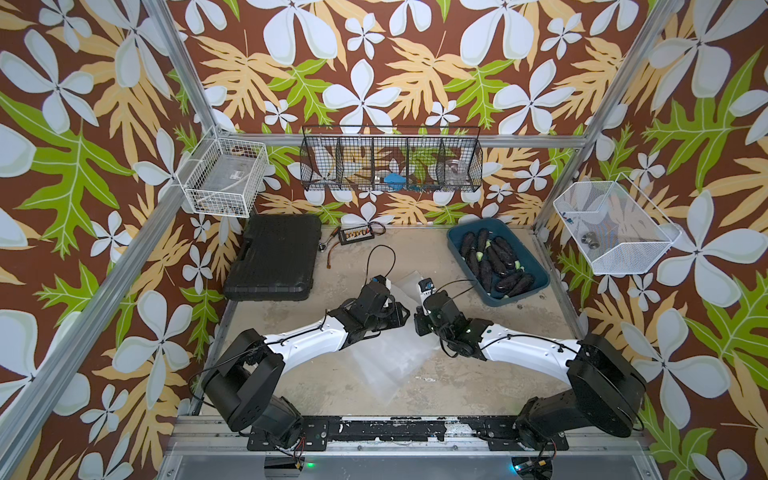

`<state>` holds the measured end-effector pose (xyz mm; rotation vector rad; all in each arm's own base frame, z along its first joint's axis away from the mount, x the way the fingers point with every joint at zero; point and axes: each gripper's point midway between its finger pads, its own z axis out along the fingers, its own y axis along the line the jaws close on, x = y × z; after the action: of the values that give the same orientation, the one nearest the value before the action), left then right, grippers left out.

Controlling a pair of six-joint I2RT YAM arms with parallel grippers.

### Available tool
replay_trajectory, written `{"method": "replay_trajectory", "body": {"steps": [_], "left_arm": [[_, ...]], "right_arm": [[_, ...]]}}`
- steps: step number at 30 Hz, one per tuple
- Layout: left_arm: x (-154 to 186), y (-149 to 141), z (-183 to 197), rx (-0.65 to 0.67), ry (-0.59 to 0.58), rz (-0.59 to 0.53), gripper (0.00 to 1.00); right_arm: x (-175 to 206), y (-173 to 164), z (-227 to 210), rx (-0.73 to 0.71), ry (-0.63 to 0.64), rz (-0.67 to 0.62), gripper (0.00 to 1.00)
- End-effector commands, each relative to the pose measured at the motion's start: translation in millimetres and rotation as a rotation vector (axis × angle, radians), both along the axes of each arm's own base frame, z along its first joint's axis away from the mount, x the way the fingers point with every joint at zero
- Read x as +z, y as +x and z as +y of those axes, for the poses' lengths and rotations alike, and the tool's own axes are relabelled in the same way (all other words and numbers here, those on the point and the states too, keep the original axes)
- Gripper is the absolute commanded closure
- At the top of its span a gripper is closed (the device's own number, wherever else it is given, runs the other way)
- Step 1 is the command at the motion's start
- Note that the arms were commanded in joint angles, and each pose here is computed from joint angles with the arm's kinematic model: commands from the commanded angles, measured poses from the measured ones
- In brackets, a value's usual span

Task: Place the eggplant in a zip-top bag and seal the zipper
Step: Open the zipper food storage bag.

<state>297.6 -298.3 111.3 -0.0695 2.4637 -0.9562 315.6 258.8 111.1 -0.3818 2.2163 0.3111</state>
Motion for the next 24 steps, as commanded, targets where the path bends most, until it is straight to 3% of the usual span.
{"method": "replay_trajectory", "body": {"steps": [1, 12, 16, 20, 24], "left_arm": [[0, 5, -2, 0.014, -0.001, -0.003, 0.55], [-7, 17, -3, 0.054, -0.031, 0.043, 0.58], [5, 20, -4, 0.044, -0.057, 0.019, 0.81], [33, 24, 8, 0.055, -0.001, -0.079, 0.99], [55, 17, 39, 0.096, 0.080, -0.151, 1.00]], "right_arm": [[7, -2, 6, 0.004, 0.062, 0.008, 0.98], [19, -11, 8, 0.026, 0.154, -0.003, 0.99], [22, -13, 19, 0.046, 0.209, 0.022, 1.00], [36, -11, 36, 0.102, 0.262, 0.011, 1.00], [59, -21, 74, 0.256, 0.281, 0.003, 1.00]]}}
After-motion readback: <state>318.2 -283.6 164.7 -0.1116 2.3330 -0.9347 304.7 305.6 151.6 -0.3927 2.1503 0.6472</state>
